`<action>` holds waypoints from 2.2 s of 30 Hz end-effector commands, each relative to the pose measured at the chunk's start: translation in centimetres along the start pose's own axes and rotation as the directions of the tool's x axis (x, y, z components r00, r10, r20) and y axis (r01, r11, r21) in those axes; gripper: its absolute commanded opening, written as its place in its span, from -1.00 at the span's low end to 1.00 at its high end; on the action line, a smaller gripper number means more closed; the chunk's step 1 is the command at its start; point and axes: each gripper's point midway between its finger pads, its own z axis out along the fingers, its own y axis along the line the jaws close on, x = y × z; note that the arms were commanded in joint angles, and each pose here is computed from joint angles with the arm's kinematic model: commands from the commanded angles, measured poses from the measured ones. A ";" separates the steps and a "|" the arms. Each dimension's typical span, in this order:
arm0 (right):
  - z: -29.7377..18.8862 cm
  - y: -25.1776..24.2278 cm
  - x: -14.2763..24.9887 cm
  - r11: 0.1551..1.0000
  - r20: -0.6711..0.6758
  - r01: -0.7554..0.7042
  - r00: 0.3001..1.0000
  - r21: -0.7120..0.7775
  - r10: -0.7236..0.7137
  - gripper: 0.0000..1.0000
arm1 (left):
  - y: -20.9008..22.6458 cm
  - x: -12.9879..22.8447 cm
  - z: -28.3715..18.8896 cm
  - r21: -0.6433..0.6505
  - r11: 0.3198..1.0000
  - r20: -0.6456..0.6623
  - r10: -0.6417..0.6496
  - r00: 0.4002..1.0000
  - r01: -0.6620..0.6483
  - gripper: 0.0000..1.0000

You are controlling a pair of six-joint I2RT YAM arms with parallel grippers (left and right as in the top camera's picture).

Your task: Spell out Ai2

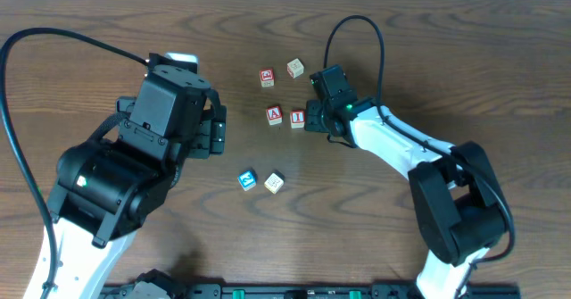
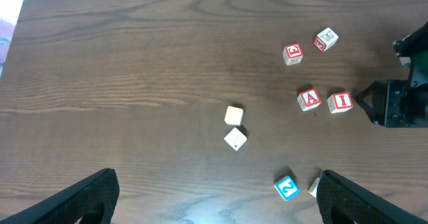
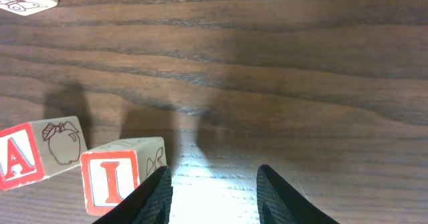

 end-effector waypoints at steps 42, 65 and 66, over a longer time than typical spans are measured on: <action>1.0 0.3 0.9 1.000 -0.027 -0.004 1.000 -0.011 0.003 0.18 | 0.4 -0.2 -0.2 -0.017 1.000 0.014 -0.010 1.000 0.011 0.91; -0.5 -2.6 -1.1 0.991 0.066 -0.020 0.998 0.135 0.011 0.38 | 0.9 0.0 -0.2 -0.043 0.999 0.010 -0.004 1.000 0.005 0.91; -1.7 -3.4 -2.2 0.985 0.109 -0.032 0.994 0.168 0.014 0.46 | 1.2 -0.1 -0.2 -0.060 0.998 0.013 -0.003 1.000 0.004 0.91</action>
